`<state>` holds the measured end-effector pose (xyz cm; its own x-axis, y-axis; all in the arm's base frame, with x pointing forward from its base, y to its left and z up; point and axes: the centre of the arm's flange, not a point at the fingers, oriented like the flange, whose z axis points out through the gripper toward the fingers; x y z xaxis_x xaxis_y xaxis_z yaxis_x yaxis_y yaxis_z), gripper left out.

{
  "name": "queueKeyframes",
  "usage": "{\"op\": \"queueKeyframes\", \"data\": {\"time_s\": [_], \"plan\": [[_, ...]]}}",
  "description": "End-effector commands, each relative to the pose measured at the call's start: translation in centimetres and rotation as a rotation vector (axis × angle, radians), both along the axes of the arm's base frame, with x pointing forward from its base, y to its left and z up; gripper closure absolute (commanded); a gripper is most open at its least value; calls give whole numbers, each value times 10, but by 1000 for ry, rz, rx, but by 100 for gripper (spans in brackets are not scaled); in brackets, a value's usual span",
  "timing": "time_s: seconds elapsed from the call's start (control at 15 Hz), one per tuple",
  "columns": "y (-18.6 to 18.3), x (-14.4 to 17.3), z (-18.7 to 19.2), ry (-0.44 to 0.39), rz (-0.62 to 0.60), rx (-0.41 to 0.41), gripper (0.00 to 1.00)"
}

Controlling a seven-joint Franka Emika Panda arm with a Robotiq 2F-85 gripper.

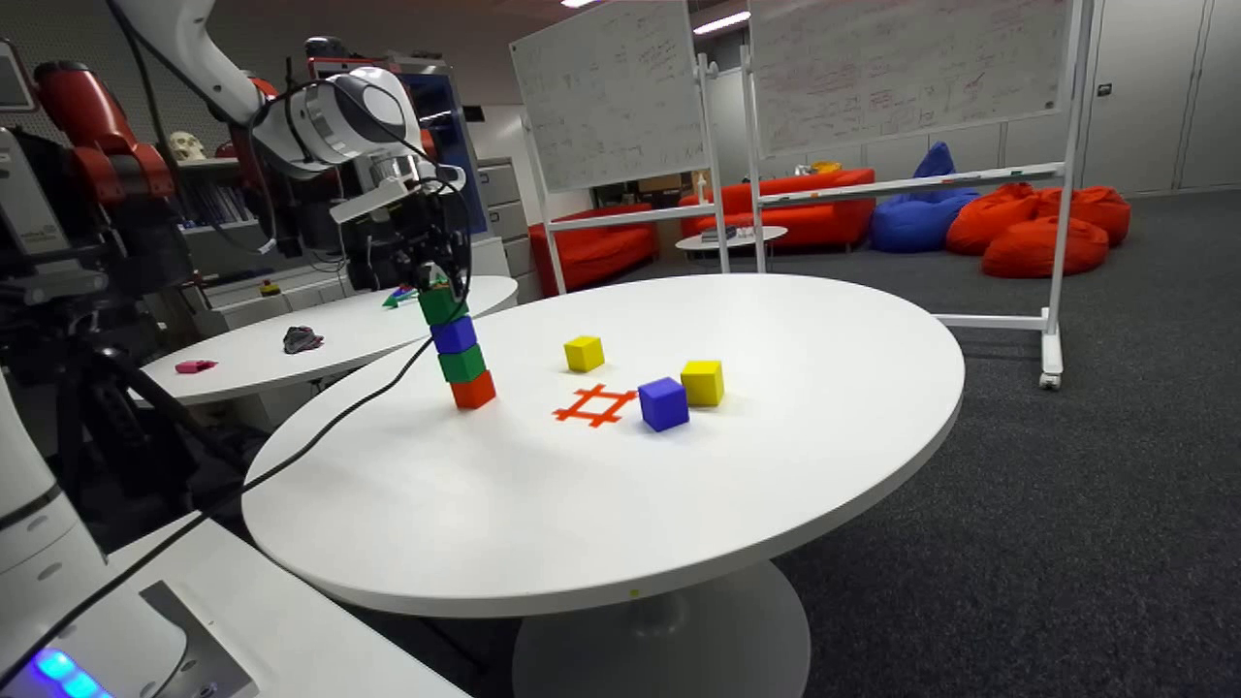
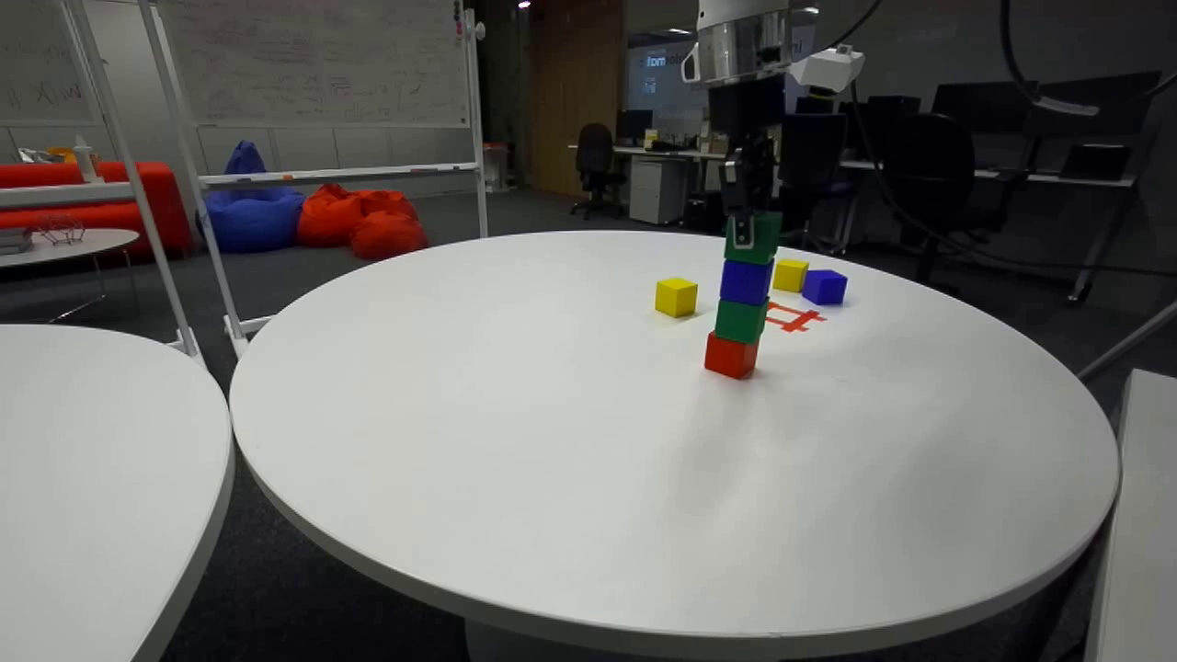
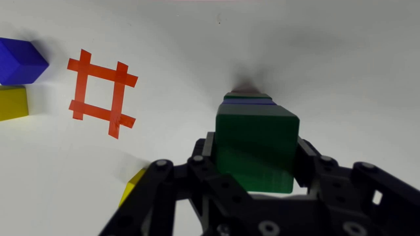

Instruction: Unstack all the toy blocks then put the orange block in the marked zone

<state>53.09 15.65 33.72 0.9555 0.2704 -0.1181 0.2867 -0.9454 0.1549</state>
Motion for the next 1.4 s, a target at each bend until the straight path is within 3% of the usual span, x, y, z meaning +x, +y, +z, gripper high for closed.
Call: {"op": "queueKeyframes", "data": {"time_s": [0.0,1.33], "plan": [[0,-3,1,-6,12,-6,69],[12,-9,19,-35,41,-12,69]]}}
